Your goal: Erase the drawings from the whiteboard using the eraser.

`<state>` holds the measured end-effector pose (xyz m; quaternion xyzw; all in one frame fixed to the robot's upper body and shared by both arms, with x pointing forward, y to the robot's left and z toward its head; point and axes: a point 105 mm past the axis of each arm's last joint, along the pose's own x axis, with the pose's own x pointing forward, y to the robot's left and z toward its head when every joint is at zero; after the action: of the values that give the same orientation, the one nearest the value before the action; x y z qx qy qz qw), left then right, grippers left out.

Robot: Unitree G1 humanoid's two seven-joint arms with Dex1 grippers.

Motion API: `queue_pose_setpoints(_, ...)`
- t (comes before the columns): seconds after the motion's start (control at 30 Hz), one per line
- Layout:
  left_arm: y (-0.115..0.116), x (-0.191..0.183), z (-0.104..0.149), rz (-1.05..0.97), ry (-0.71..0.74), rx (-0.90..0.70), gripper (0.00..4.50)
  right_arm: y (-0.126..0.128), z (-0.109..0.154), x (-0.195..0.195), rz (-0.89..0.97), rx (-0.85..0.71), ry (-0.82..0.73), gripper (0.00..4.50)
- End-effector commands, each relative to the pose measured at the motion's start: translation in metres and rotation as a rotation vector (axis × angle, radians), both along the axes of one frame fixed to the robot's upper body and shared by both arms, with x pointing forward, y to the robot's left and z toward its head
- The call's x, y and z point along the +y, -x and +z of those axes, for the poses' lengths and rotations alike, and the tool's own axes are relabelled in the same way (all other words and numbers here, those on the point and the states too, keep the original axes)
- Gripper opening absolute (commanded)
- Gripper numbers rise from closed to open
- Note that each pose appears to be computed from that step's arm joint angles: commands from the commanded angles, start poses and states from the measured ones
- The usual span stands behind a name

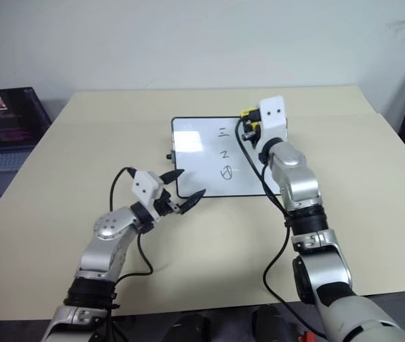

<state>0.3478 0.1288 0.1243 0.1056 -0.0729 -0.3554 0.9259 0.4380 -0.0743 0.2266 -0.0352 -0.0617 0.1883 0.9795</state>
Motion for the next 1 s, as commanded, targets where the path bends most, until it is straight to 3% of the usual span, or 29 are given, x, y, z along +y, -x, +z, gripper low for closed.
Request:
queue_pose_setpoints(0.03, -0.001, -0.001, 0.013, -0.01, 0.011, -0.055, 4.5, 0.002, 0.029, 0.008, 0.022, -0.103, -0.008, 1.2)
queue_pose_setpoints(0.3, -0.003, 0.0, 0.026, 0.003, 0.016, -0.115, 4.5, 0.002, 0.033, 0.01, 0.03, -0.117, -0.013, 1.2)
queue_pose_setpoints(1.0, -0.005, -0.008, 0.025, -0.022, 0.018, -0.119, 4.5, 0.002, 0.037, 0.011, 0.029, -0.128, -0.008, 1.2)
